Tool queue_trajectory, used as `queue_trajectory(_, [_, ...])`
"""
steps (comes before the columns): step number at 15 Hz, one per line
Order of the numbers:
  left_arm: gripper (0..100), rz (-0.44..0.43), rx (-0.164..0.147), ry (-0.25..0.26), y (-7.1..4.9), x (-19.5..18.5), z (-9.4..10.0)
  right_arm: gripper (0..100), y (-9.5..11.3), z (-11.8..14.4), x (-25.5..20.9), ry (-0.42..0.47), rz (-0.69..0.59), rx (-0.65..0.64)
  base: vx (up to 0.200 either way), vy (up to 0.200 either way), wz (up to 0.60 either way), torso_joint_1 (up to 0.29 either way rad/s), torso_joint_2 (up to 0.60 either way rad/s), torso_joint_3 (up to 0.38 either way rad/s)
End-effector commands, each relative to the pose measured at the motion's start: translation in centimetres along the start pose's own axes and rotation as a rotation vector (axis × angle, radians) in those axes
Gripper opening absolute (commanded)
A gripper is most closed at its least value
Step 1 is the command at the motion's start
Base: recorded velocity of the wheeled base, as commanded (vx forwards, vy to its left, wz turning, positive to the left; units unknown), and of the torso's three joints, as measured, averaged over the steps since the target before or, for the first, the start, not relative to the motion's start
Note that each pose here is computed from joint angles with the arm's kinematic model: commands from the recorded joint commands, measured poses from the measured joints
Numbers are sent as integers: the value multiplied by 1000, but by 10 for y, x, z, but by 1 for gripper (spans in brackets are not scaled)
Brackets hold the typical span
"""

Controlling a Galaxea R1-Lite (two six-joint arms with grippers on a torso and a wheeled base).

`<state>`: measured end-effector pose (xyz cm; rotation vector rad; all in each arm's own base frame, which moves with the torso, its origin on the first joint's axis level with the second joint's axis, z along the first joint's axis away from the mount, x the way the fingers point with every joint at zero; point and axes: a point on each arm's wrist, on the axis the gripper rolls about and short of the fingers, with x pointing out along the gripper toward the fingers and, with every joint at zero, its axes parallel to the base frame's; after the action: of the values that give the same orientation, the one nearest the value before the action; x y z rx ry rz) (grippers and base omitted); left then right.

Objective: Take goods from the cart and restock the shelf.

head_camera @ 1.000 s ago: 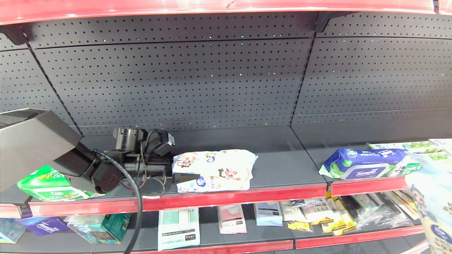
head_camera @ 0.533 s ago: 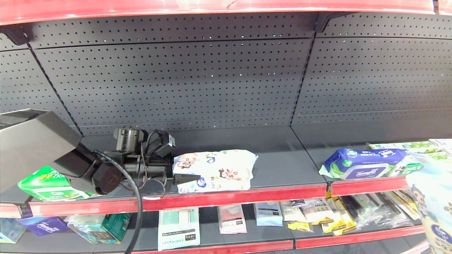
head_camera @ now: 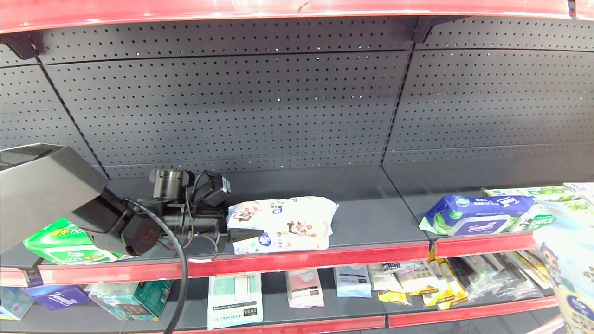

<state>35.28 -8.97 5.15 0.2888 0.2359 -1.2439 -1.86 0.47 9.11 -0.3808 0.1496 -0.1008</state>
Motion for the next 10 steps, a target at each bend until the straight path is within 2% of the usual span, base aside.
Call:
queue_trajectory(1, [100,3,-2,3,1,1,-1,0,0,0,0,2,1,0,0,0,0,0,0,0])
queue_trajectory(2, [100,10,13,6,1,1,-2,0,0,0,0,0,1,0,0,0,0,0,0,0])
queue_trajectory(5, [100,21,5,7,1,0,0,0,0,0,0,1,-1,0,0,0,0,0,0,0])
queue_trajectory(7, [100,26,15,0,0,-2,5,0,0,0,0,1,-1,0,0,0,0,0,0,0])
queue_trajectory(8, [100,34,25,-12,0,-7,13,0,0,0,0,3,2,0,0,0,0,0,0,0])
queue_trajectory(10, [100,49,26,-39,-1,-14,30,0,0,0,1,9,4,0,0,0,0,0,0,0])
